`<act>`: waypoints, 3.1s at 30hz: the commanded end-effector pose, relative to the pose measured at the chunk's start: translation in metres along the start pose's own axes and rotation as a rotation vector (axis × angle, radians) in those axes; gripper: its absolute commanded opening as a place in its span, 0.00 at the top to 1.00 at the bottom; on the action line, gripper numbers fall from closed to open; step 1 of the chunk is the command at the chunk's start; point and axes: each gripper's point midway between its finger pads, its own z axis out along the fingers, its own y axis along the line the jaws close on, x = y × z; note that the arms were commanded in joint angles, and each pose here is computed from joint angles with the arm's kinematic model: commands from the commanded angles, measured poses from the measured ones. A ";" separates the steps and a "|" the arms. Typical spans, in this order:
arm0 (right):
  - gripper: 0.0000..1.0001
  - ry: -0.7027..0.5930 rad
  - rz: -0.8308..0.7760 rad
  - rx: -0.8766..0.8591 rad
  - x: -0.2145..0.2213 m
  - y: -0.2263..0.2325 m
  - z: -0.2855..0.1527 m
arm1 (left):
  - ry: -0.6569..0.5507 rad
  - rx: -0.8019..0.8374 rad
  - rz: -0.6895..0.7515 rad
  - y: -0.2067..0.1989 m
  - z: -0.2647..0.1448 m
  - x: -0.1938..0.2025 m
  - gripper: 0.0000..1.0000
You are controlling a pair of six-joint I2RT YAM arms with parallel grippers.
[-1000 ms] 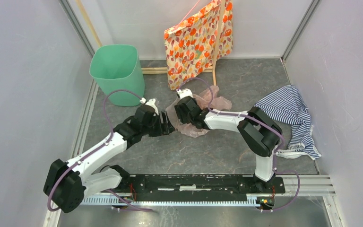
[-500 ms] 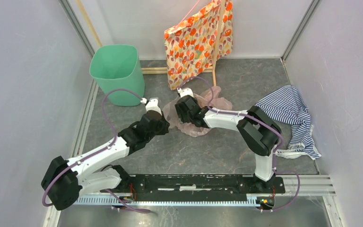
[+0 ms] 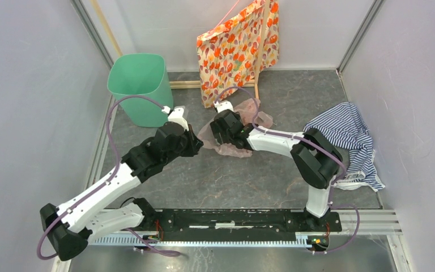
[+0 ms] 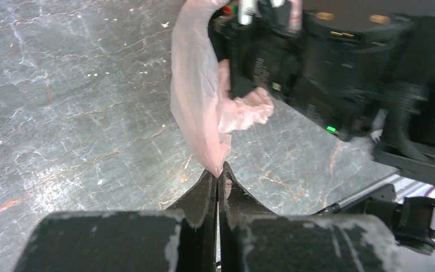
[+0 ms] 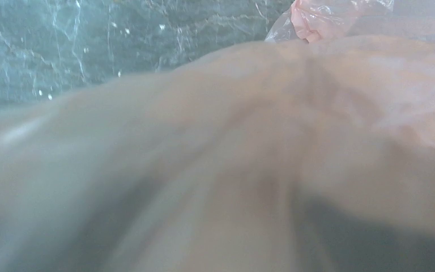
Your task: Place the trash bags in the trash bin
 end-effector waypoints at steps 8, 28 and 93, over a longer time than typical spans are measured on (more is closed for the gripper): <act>0.08 -0.232 -0.081 -0.207 -0.054 -0.002 -0.114 | 0.026 -0.212 -0.086 0.075 0.042 -0.036 0.98; 0.02 -0.432 0.072 0.108 0.005 -0.159 -0.105 | 0.145 -0.300 -0.136 0.140 0.068 -0.046 0.98; 1.00 -0.591 0.121 -0.111 -0.118 -0.115 -0.294 | -0.235 0.160 0.208 -0.097 -0.060 -0.089 0.98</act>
